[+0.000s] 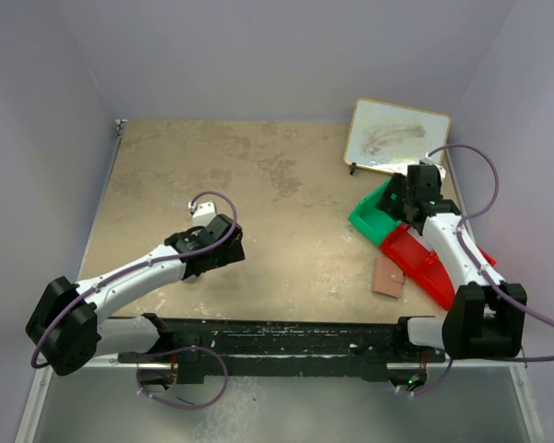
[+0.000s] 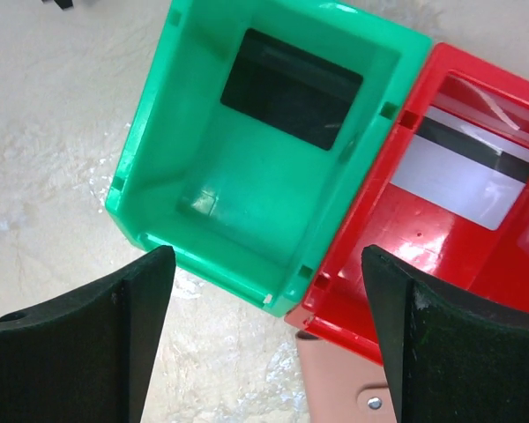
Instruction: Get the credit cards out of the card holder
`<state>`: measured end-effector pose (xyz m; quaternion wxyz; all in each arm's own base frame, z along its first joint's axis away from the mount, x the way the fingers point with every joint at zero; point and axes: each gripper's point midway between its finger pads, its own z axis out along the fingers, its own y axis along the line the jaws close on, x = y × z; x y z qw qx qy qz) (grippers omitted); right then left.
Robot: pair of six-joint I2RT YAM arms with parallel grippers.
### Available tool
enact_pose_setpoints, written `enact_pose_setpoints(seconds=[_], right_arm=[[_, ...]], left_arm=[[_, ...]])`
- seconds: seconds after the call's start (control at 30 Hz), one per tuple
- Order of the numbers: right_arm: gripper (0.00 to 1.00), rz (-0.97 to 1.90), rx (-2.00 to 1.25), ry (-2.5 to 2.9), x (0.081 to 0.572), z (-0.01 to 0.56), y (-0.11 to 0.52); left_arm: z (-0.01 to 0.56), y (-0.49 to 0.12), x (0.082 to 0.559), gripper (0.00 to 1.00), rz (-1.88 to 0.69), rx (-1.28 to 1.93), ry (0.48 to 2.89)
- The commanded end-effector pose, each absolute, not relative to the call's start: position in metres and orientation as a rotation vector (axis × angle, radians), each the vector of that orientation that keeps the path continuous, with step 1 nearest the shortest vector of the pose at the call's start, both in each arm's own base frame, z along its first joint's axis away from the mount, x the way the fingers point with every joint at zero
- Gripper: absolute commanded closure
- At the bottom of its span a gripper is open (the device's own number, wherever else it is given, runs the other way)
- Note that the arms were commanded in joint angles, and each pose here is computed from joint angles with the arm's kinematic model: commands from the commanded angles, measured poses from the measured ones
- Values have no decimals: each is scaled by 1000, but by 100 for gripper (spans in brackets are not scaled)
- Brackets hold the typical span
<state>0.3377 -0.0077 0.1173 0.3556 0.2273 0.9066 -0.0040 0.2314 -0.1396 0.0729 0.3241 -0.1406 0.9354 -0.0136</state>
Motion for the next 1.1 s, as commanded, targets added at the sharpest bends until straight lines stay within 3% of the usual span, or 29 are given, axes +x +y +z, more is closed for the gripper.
enact_pose_setpoints(seconds=[0.0, 0.37, 0.9, 1.07], right_arm=[[13, -91, 721, 2243, 328, 138, -25], [33, -182, 824, 2278, 333, 110, -42], [53, -169, 823, 2334, 334, 84, -38], [57, -169, 773, 2330, 333, 85, -38]], left_arm=[[93, -146, 240, 3, -93, -376, 2406], [104, -148, 238, 2, -143, -381, 2395], [99, -147, 234, 3, -143, -385, 2408], [104, -130, 238, 3, -3, -346, 2391]])
